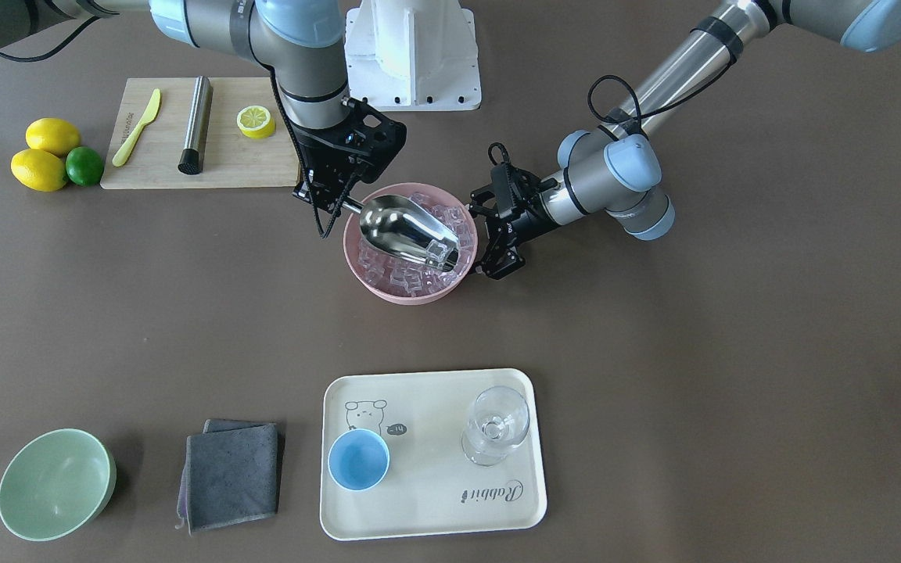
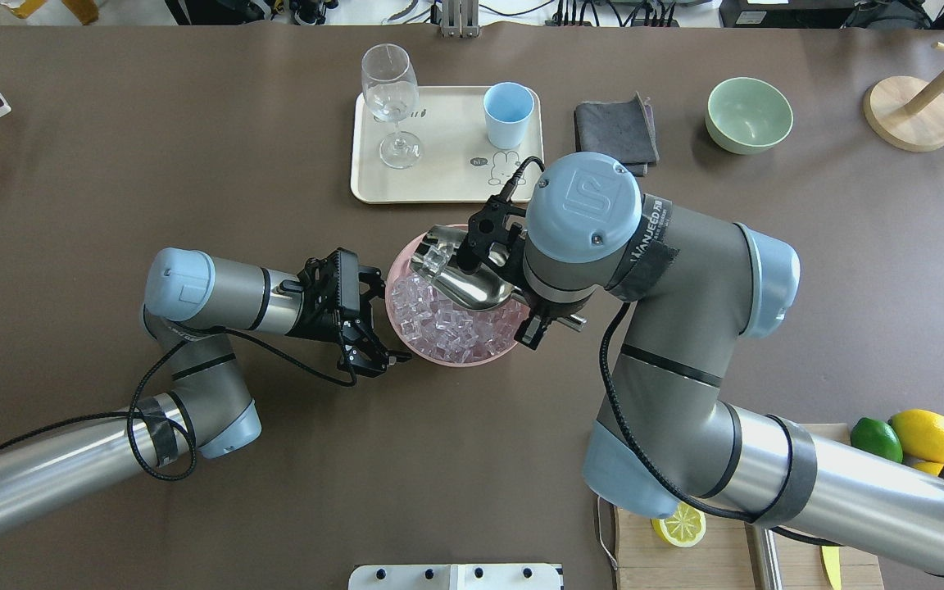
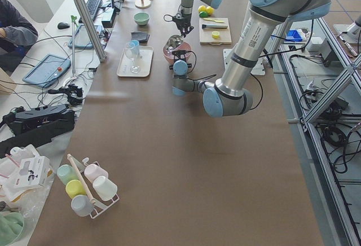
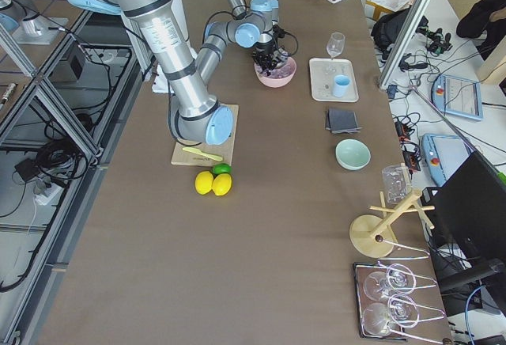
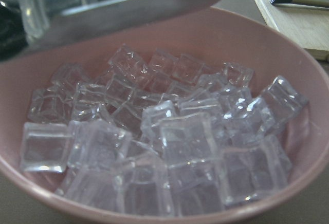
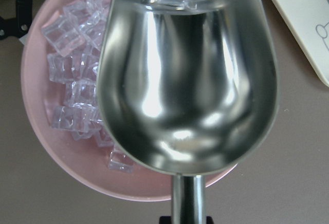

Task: Put ice in cup with scoop

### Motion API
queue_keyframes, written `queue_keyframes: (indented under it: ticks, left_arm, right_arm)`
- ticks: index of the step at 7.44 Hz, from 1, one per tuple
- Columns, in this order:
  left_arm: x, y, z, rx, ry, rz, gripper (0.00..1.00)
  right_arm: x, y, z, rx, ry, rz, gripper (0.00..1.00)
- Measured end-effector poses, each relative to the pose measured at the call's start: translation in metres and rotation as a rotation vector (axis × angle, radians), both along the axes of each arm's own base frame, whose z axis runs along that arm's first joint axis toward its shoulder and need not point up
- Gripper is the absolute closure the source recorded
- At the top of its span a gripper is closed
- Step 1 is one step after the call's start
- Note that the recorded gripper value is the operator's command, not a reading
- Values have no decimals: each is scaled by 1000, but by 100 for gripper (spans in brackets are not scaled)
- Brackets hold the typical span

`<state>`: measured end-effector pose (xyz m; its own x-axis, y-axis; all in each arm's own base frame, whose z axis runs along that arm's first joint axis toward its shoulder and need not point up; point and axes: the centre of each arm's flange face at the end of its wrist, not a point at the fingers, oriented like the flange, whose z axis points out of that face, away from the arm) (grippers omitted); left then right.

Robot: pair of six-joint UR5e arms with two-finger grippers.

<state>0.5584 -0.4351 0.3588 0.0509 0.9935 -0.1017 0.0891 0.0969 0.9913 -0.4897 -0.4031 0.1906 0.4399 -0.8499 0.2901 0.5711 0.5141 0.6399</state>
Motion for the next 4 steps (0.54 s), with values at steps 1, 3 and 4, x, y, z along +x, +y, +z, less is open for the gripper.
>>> queue_keyframes:
  ticks: [1,3,4]
  left_arm:
    - [0,0,0,0,0,0,2]
    - [0,0,0,0,0,1,2]
    - [0,0,0,0,0,2,2]
  right_arm:
    - [12,6,0,9,-52,28,100]
    - [42,16,0,44,-157,123,100]
    - [55,17,-3,63,-237,183,100]
